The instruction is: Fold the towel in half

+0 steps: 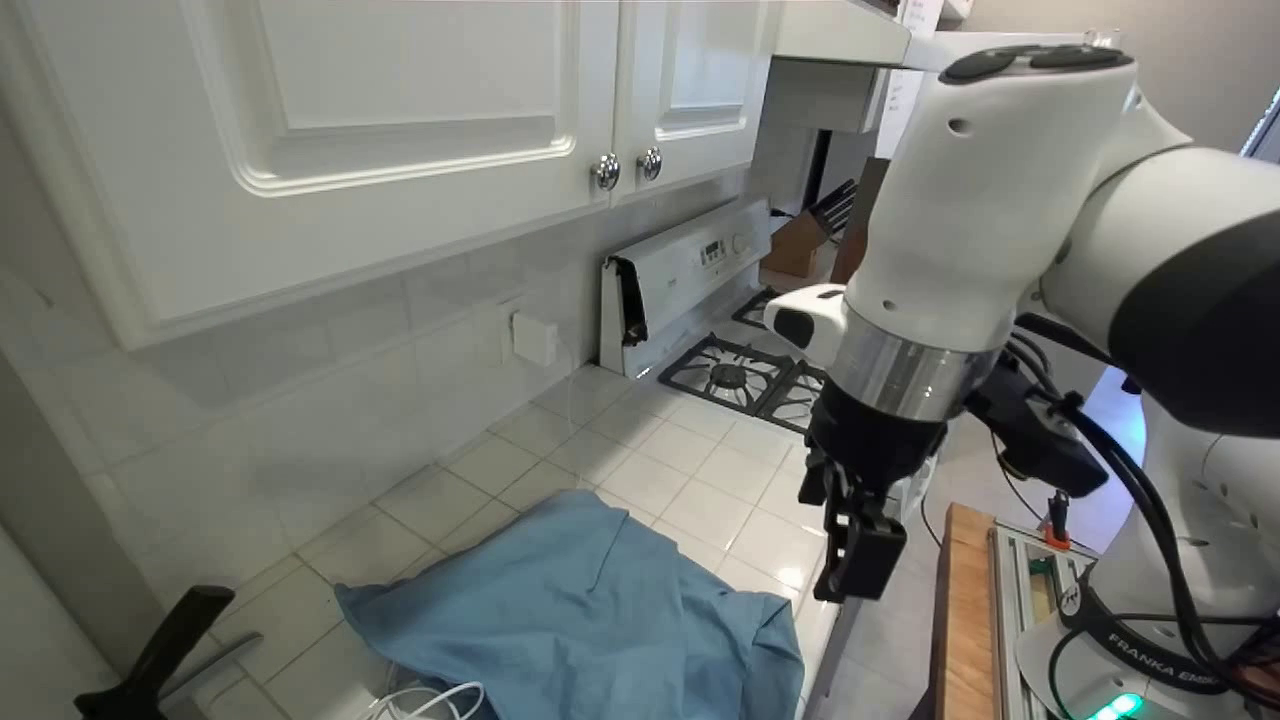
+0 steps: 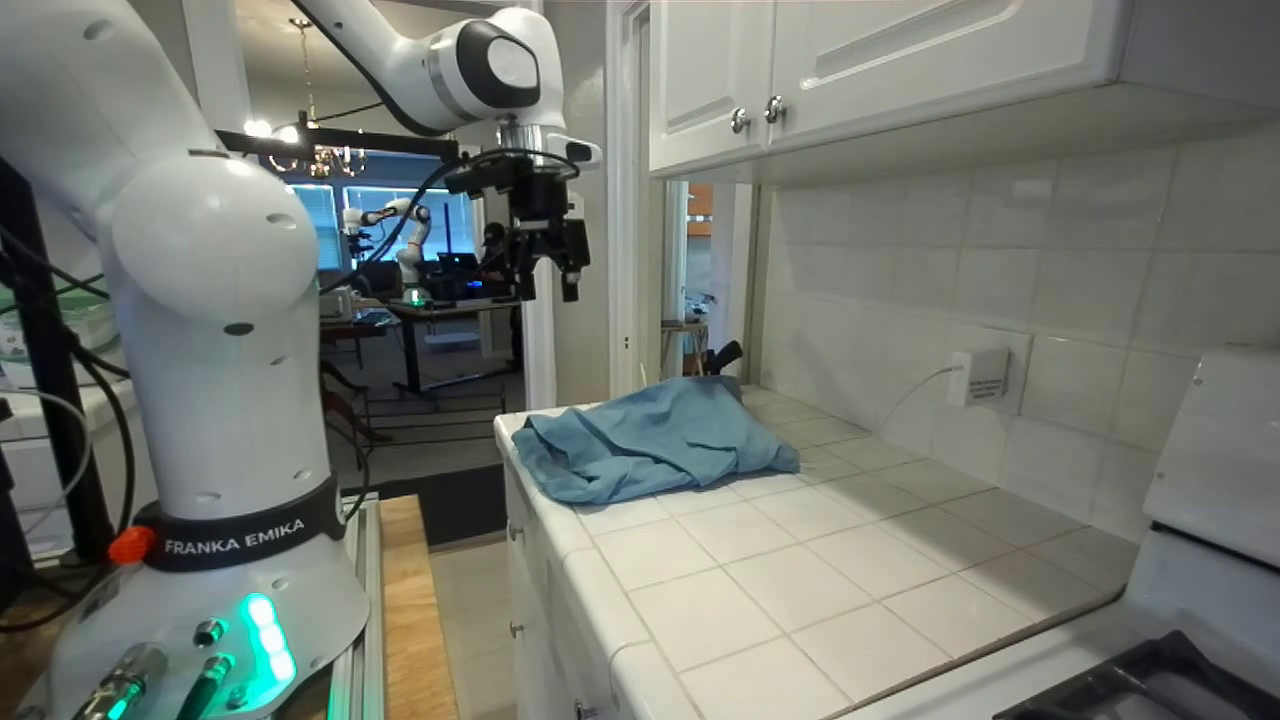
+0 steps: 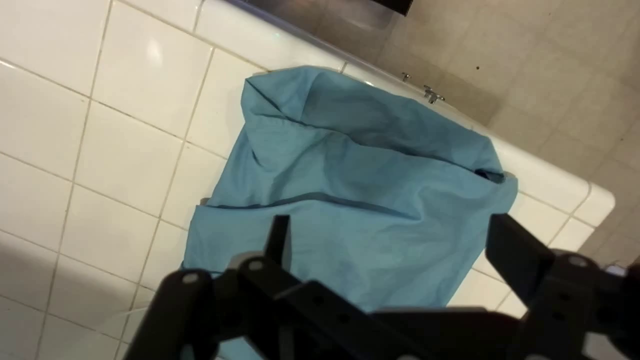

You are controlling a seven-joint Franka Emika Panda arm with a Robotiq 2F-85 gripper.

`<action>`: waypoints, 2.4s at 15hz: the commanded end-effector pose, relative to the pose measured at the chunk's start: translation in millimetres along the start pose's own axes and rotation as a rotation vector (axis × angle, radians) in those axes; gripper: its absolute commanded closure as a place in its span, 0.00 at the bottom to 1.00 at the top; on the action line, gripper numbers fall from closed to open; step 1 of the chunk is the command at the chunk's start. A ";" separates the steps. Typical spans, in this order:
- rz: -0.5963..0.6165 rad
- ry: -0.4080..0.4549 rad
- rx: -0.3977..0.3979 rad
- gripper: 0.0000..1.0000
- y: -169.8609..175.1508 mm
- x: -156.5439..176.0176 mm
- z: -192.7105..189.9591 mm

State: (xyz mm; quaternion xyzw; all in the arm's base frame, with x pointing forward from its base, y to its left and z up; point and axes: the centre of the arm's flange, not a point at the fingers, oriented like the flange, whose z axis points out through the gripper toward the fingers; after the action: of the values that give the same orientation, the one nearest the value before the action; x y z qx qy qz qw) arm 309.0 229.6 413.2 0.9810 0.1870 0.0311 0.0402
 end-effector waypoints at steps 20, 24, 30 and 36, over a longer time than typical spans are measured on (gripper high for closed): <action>-0.234 0.135 -0.101 0.00 -169.6 -33.2 123.2; -0.387 0.222 -0.157 0.00 -184.6 -49.6 150.0; -0.554 0.306 -0.283 0.00 -191.3 -54.9 169.3; -0.584 0.331 -0.308 0.00 -188.7 -72.6 152.7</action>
State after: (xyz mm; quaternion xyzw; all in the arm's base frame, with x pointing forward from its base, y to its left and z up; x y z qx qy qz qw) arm 184.4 367.6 240.7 0.8504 0.4564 0.2042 0.1639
